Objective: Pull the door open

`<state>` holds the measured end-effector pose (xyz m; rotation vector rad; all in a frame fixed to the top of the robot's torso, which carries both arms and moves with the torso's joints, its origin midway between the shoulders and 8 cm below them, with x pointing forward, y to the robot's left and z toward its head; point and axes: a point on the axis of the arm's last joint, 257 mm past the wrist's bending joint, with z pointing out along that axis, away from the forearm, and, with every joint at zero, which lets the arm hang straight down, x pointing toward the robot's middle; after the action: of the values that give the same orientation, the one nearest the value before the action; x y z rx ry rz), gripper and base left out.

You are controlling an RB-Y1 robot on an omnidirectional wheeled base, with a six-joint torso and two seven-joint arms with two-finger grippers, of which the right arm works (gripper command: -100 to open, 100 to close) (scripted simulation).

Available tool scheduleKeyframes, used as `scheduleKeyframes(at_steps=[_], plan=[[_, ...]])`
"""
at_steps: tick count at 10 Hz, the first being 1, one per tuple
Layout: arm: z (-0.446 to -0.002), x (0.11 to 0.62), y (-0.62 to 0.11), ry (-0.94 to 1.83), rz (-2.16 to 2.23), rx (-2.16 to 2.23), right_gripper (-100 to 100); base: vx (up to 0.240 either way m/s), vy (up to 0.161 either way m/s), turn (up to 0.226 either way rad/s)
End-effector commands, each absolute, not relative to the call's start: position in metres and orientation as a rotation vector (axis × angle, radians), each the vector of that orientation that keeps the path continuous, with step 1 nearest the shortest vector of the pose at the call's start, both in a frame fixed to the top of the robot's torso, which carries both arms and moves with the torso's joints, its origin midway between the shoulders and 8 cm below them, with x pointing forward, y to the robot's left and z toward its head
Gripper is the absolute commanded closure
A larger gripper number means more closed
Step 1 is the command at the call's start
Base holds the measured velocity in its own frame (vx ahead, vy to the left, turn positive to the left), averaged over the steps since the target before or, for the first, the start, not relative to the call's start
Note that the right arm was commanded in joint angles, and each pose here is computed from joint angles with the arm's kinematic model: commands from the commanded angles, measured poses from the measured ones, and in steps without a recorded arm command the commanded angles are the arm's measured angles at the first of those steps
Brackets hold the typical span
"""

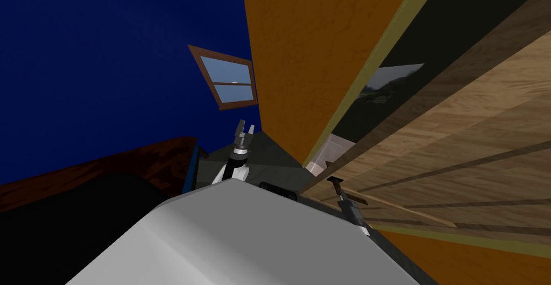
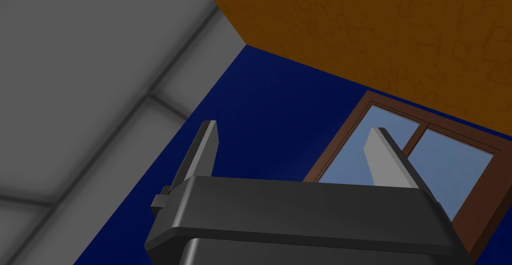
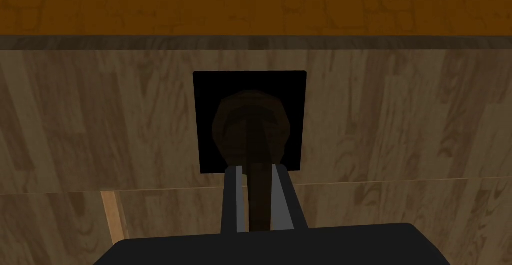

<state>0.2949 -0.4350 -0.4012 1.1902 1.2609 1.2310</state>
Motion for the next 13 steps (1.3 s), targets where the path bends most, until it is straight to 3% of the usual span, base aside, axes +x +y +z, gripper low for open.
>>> scheduleKeyframes(at_steps=[1,13], plan=[[-0.413,0.299,-0.417,1.28,1.24,1.207,100,0.025,0.024,0.029],[-0.422,0.32,-0.4,1.289,1.228,1.22,100,0.016,0.019,0.018]])
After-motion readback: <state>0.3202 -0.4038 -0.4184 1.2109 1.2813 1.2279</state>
